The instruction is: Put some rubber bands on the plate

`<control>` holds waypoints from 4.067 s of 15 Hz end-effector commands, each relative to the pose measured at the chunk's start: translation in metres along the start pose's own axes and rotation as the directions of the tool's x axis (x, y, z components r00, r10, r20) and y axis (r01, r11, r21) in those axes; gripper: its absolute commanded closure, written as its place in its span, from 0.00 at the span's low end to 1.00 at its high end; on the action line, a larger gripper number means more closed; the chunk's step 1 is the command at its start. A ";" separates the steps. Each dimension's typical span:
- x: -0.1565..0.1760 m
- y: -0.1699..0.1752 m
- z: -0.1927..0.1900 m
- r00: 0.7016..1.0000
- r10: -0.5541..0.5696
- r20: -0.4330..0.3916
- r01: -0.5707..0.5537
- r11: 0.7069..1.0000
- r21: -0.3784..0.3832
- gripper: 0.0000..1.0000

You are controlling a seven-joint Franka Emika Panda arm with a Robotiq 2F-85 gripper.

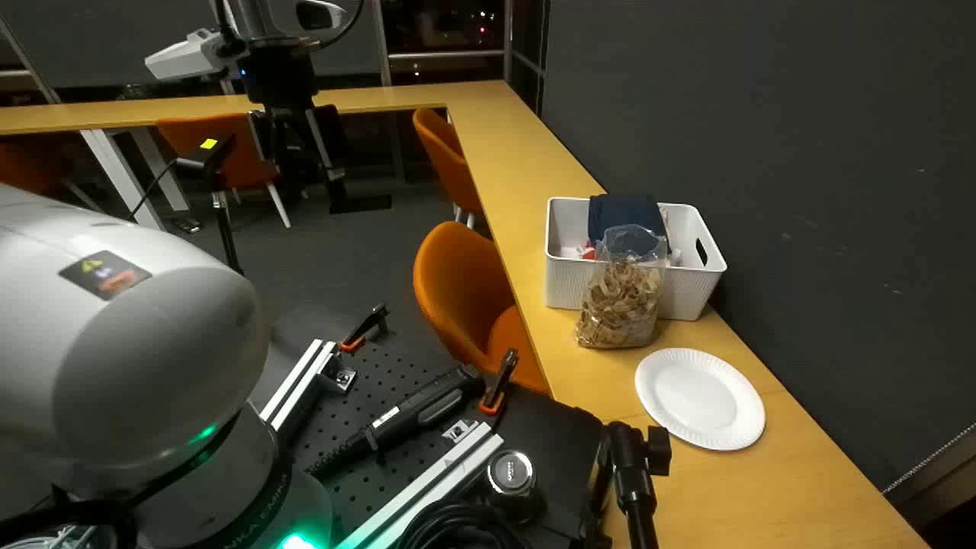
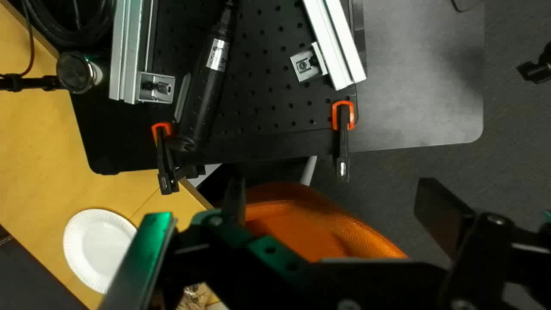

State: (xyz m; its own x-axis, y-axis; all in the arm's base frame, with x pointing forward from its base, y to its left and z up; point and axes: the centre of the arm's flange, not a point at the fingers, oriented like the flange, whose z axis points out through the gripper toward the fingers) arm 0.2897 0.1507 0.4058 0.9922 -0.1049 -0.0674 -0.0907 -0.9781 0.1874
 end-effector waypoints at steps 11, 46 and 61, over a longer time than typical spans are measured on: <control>0.027 0.030 0.001 0.998 0.034 -0.046 -0.036 0.999 -0.040 0.00; 0.366 0.323 0.172 0.984 0.074 -0.161 -0.063 0.995 0.077 0.00; 0.379 0.306 0.187 0.969 0.023 -0.245 -0.015 0.999 0.037 0.00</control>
State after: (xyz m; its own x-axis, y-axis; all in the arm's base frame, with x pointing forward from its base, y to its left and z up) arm 0.6057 -0.2153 0.2607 0.9821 -0.1196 0.1458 -0.1384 -0.9823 0.1264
